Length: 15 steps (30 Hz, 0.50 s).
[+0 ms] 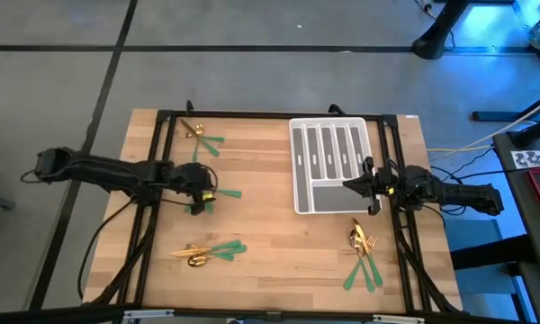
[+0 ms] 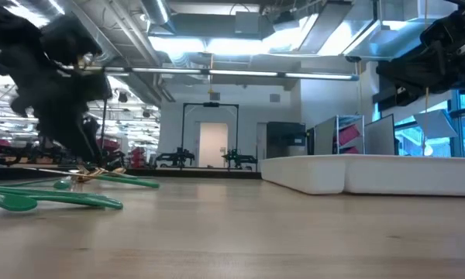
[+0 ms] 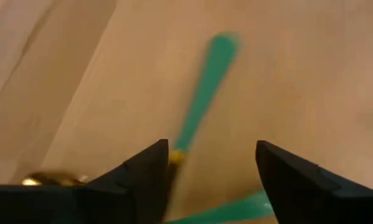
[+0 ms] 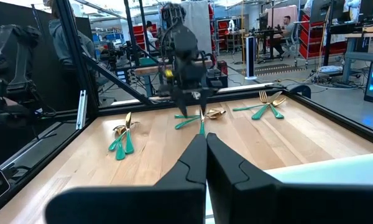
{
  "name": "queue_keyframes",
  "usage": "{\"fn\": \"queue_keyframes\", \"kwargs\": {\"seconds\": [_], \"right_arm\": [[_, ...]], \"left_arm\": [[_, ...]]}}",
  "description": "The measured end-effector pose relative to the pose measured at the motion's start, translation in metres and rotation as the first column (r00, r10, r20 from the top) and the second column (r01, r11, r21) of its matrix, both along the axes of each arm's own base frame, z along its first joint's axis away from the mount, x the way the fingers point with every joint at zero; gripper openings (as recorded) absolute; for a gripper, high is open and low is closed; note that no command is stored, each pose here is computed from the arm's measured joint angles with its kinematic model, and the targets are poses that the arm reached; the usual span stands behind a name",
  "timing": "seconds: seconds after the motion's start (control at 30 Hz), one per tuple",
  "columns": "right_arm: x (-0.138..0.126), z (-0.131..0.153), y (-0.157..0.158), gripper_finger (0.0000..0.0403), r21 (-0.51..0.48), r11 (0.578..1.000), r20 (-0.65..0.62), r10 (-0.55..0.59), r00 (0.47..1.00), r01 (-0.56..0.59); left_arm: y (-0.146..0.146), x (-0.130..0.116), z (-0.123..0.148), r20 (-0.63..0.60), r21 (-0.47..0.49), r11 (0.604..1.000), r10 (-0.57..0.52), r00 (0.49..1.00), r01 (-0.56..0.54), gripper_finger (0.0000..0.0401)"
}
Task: Sort silverware
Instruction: Put the green fork into the silverware tray
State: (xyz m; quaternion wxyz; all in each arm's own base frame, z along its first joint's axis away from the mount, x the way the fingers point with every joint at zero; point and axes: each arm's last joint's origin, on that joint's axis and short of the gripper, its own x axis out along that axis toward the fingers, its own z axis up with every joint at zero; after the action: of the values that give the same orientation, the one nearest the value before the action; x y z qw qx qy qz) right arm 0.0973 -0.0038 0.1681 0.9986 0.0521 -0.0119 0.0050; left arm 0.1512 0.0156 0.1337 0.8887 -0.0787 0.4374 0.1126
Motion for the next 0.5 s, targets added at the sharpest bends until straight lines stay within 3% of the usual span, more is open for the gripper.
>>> {"fn": "queue_keyframes", "kwargs": {"seconds": [0.17,0.27,0.37,0.5], "right_arm": [[0.0,0.0,0.0,0.0001,0.0,1.0,0.0,0.0,1.0,0.0],[0.0,0.0,0.0,0.0001,0.0,1.0,0.0,0.0,1.0,0.0],[0.0,0.0,0.0,0.0001,0.0,1.0,0.0,0.0,1.0,0.0],[0.0,0.0,0.0,0.0001,0.0,1.0,0.0,-0.002,1.0,0.002]], "left_arm": [[0.005,0.017,-0.009,-0.113,0.13,0.991,0.042,0.993,-0.028,0.0232],[0.008,0.03,-0.01,-0.161,0.146,0.989,0.014,0.987,0.01,0.0209],[0.01,0.045,-0.012,-0.168,0.088,0.995,-0.033,0.985,0.049,0.0161],[0.013,0.067,-0.017,-0.164,0.063,0.991,-0.104,0.981,0.116,0.0058]]}}
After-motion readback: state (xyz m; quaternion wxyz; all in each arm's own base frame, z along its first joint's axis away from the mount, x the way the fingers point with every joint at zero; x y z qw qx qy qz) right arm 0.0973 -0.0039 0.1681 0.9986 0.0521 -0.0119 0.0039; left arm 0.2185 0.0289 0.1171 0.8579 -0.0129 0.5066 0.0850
